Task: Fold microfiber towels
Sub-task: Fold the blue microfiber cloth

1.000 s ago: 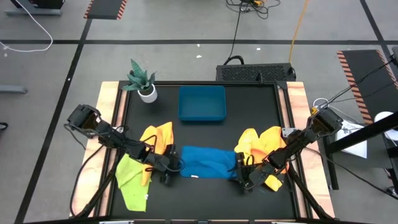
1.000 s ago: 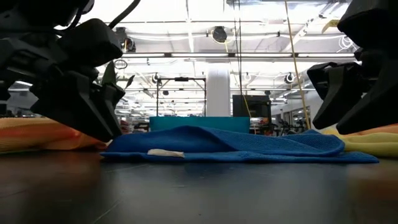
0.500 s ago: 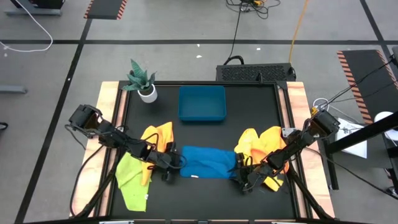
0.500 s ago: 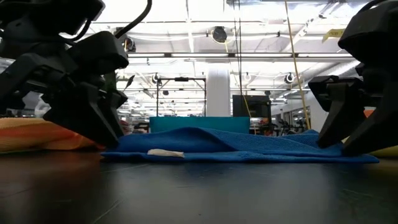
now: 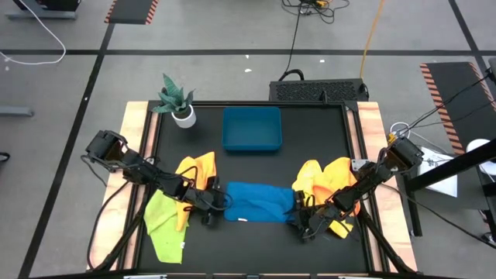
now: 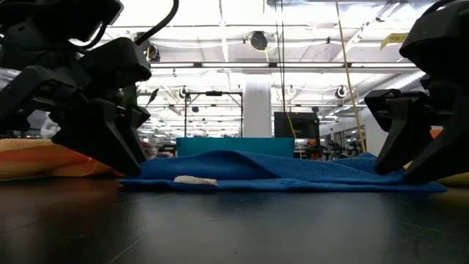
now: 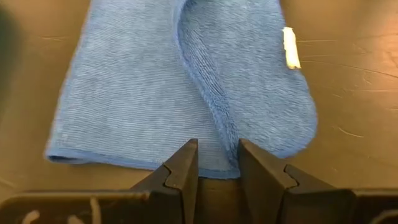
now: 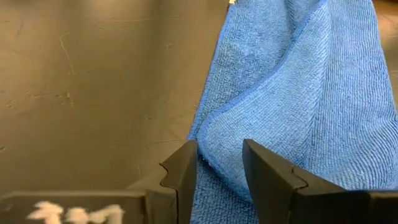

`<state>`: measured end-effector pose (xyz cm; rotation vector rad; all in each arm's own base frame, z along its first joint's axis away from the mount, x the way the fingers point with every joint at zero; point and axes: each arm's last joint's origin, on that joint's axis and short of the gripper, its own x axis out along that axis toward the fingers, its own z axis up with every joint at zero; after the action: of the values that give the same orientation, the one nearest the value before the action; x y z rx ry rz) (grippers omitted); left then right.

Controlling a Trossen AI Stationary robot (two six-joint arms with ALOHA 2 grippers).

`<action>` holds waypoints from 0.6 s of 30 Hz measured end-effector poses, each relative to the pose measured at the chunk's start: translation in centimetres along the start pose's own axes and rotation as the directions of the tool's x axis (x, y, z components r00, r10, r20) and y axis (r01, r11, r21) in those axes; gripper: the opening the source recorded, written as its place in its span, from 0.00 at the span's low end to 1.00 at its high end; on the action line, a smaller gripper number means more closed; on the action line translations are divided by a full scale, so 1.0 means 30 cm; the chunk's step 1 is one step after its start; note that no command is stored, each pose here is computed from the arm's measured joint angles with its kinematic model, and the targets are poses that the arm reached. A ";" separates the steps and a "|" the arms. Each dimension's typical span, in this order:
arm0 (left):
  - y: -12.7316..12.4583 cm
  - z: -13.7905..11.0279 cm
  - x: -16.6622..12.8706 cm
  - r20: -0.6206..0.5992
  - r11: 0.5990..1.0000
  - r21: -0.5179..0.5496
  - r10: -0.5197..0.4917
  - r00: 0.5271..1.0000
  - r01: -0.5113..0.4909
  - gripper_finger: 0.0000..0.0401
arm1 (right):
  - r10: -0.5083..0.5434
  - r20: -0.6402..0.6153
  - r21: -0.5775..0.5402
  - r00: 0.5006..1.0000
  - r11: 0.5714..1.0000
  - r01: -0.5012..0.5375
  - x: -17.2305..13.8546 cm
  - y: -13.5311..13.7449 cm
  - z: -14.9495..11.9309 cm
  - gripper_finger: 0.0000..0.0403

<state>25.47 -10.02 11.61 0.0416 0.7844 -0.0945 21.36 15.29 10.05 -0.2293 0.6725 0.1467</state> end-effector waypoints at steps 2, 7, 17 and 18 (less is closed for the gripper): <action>0.001 0.000 0.000 0.002 1.000 0.012 0.011 1.000 -0.011 0.24 | -0.002 0.000 0.009 1.000 1.000 0.002 0.001 -0.003 0.001 0.31; 0.001 0.000 0.000 0.001 0.999 0.035 0.009 1.000 -0.009 0.06 | -0.002 0.013 0.020 1.000 1.000 0.002 -0.005 -0.008 0.010 0.31; 0.000 0.000 0.000 0.000 0.999 0.052 0.001 1.000 -0.001 0.01 | 0.009 0.031 0.025 0.999 1.000 -0.009 -0.019 -0.007 0.023 0.31; 0.000 0.000 0.000 0.000 0.999 0.052 0.001 1.000 -0.001 0.01 | 0.011 0.028 0.022 1.000 1.000 -0.011 -0.019 -0.006 0.022 0.31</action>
<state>25.47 -10.01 11.61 0.0913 0.7819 -0.1143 21.33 15.25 10.94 -0.2016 0.6472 0.1524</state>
